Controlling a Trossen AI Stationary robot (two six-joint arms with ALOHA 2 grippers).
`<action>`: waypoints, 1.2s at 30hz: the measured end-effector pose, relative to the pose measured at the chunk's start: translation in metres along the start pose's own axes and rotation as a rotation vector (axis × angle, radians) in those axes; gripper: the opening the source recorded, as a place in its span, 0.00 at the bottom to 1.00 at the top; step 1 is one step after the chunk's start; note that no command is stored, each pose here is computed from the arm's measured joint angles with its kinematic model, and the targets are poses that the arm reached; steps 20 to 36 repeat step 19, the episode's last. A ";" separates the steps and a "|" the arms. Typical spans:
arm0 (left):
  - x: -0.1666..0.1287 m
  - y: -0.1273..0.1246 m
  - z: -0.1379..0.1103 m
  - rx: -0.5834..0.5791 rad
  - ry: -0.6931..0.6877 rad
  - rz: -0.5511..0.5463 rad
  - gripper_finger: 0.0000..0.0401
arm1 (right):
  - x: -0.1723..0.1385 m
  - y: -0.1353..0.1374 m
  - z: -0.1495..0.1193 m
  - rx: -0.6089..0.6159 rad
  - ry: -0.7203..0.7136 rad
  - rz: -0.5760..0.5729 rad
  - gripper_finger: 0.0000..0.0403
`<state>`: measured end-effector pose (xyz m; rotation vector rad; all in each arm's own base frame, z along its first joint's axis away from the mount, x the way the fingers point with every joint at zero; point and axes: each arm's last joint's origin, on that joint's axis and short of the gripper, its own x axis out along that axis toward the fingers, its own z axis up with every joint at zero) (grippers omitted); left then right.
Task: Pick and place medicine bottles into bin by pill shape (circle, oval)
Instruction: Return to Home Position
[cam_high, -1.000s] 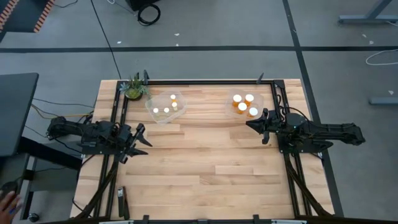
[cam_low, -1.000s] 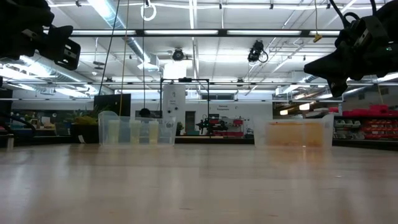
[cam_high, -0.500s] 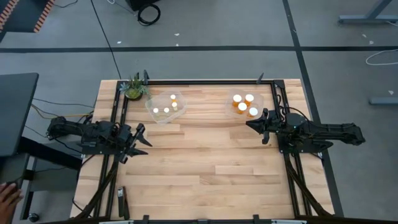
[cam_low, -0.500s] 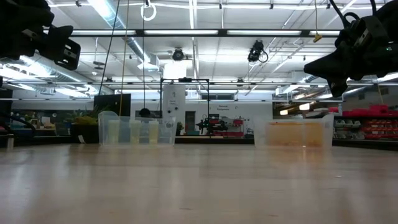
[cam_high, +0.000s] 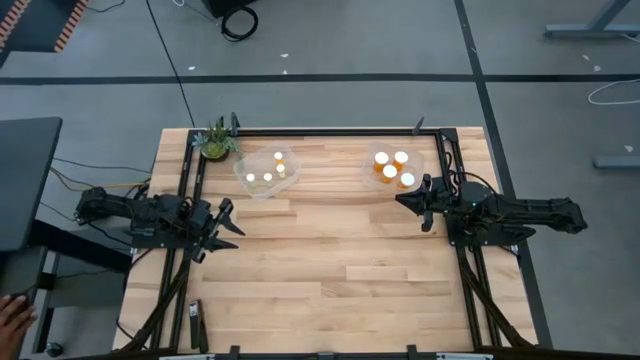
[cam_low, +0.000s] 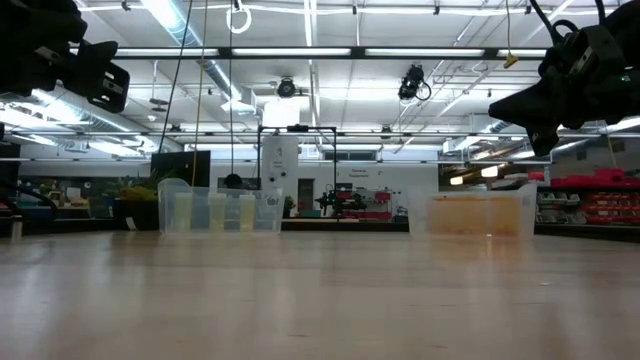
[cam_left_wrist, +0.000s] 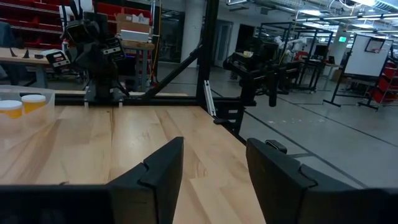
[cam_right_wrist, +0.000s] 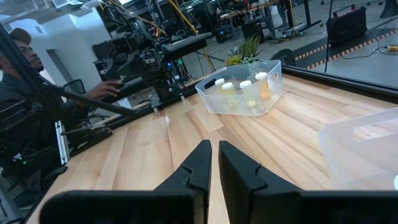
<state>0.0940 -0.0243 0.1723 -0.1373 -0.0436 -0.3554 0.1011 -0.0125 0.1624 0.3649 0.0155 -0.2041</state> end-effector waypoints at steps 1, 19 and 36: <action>0.000 0.000 0.000 0.000 0.000 0.000 0.46 | 0.000 0.000 0.000 0.000 0.000 0.000 0.09; 0.000 0.000 0.000 0.000 0.000 0.000 0.45 | 0.000 0.000 0.000 0.000 0.000 0.000 0.09; 0.000 0.000 0.000 0.000 0.000 0.000 0.45 | 0.000 0.000 0.000 0.000 0.000 0.000 0.09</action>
